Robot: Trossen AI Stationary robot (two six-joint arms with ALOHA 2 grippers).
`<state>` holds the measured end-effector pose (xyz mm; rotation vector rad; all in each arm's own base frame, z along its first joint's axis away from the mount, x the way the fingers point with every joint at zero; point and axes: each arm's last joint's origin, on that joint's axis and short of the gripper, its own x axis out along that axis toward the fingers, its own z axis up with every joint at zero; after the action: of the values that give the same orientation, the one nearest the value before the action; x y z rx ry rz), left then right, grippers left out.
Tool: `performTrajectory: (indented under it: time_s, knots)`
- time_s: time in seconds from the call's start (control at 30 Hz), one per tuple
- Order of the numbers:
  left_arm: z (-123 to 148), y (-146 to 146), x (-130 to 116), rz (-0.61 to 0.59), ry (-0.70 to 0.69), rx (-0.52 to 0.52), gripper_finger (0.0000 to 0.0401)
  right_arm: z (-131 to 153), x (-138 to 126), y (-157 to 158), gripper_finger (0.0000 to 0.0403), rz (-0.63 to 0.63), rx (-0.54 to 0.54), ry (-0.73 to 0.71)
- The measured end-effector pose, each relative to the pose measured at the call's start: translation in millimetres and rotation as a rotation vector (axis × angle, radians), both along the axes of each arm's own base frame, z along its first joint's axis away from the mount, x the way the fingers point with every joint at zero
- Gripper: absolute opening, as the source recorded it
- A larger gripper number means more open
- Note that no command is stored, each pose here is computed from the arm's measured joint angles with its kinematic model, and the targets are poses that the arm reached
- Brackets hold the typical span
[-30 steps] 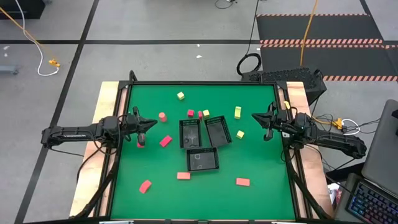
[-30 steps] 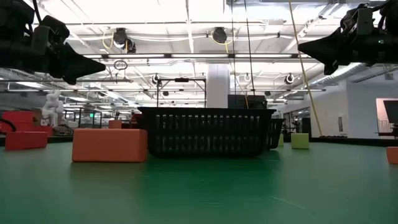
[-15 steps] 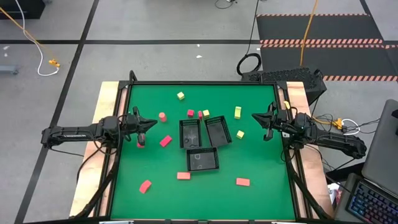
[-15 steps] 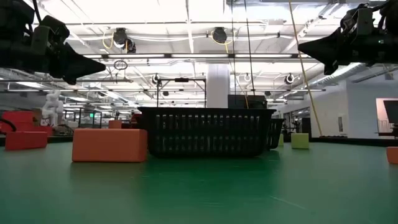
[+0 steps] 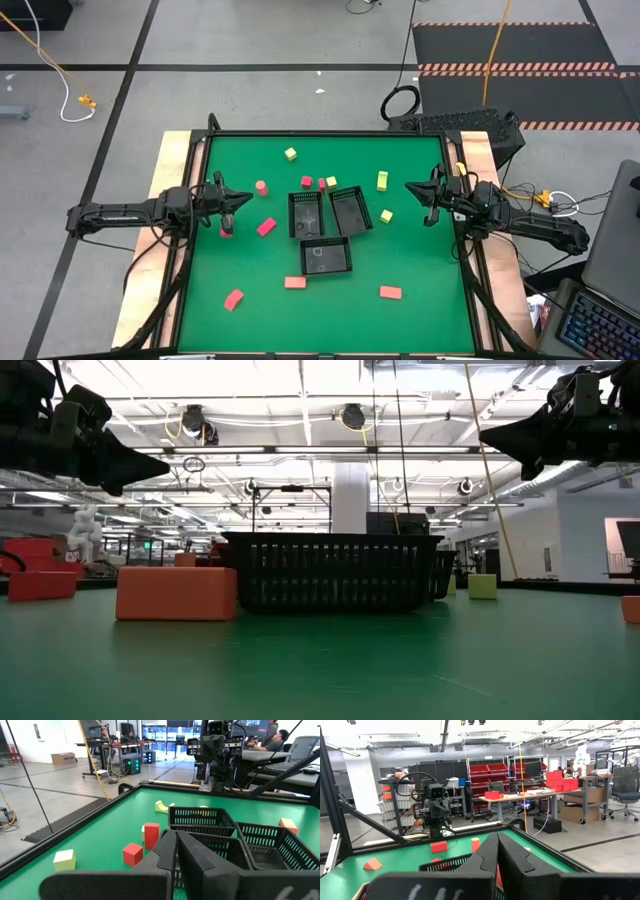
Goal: Sort & place blocks by color
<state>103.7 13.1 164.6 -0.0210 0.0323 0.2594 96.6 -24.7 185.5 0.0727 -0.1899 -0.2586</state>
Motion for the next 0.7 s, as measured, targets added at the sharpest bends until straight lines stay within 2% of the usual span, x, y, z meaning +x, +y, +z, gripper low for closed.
performTrajectory:
  time_s: [0.2, 0.57, 0.7]
  knots:
    - [0, 0, 0, 0.001, -0.003, 0.000, 0.0021, 0, 0, 0, 0.0002, 0.000, 0.000, 0.000]
    - [16, 1, -1, 0.021, -0.163, 0.012, 0.0021, 2, 0, 0, 0.0002, 0.000, -0.003, -0.026]
    - [15, 1, -1, 0.021, -0.160, 0.012, 0.0021, 5, -1, 0, 0.0002, 0.015, 0.060, -0.069]
